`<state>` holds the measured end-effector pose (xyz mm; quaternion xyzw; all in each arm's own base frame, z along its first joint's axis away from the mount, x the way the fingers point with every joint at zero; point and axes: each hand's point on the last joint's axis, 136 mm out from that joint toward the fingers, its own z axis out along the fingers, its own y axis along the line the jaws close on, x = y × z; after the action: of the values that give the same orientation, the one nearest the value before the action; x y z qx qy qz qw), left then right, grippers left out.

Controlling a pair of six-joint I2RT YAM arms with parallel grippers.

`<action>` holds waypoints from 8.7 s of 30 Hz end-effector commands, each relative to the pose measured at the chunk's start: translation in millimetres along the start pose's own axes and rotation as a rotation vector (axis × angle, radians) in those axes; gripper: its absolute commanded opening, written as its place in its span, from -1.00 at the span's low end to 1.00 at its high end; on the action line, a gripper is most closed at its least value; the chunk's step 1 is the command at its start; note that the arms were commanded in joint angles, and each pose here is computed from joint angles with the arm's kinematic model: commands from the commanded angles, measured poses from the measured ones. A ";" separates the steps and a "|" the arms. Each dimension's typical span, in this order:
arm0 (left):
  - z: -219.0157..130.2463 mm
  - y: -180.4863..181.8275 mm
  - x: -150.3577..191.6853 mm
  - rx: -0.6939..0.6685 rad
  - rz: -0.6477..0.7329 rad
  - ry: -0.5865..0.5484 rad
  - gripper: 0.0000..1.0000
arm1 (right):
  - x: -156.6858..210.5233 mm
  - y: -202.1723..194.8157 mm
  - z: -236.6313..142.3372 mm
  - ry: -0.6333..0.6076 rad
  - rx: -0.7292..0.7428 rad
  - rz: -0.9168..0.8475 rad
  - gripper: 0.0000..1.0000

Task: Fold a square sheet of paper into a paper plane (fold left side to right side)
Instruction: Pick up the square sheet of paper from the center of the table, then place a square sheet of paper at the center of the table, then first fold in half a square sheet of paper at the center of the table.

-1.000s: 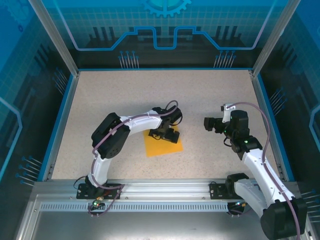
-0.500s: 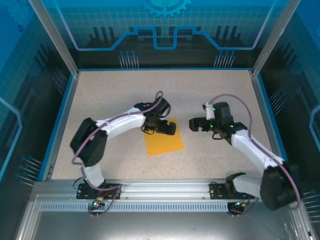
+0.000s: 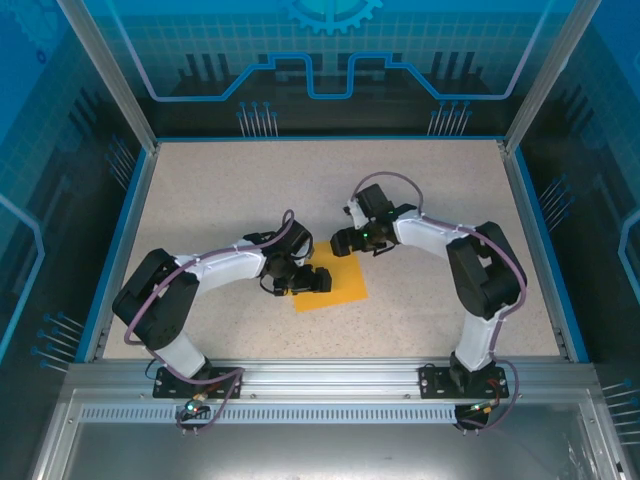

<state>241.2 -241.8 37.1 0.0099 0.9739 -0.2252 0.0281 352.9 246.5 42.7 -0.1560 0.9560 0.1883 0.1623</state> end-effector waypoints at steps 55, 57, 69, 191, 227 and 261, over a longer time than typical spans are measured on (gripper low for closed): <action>-169.9 -39.6 -47.3 0.613 0.041 -0.477 0.86 | -6.1 77.2 -144.4 -0.209 -0.654 0.028 -0.49; -185.1 -52.0 -47.1 0.683 0.073 -0.505 0.89 | -8.1 81.8 -168.5 -0.242 -0.708 0.011 -0.49; -232.2 -102.7 -44.5 0.902 0.247 -0.543 0.86 | -6.3 117.8 -248.3 -0.324 -0.859 -0.084 -0.47; -26.7 -48.5 -81.1 0.368 0.002 -0.207 0.22 | 8.9 15.6 -20.7 -0.056 -0.396 0.265 -1.00; 44.6 -33.7 -82.0 0.213 -0.147 -0.070 -0.10 | 44.7 -27.5 -8.7 -0.001 -0.153 0.323 -0.85; 71.0 -25.4 -66.5 0.072 -0.122 0.011 -0.02 | 40.8 -53.8 -71.4 -0.196 0.017 0.294 0.16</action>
<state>328.3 -295.9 22.2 -0.0581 0.9524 -0.2964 0.0423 322.5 166.3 74.7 0.0032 0.9469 0.2225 0.2319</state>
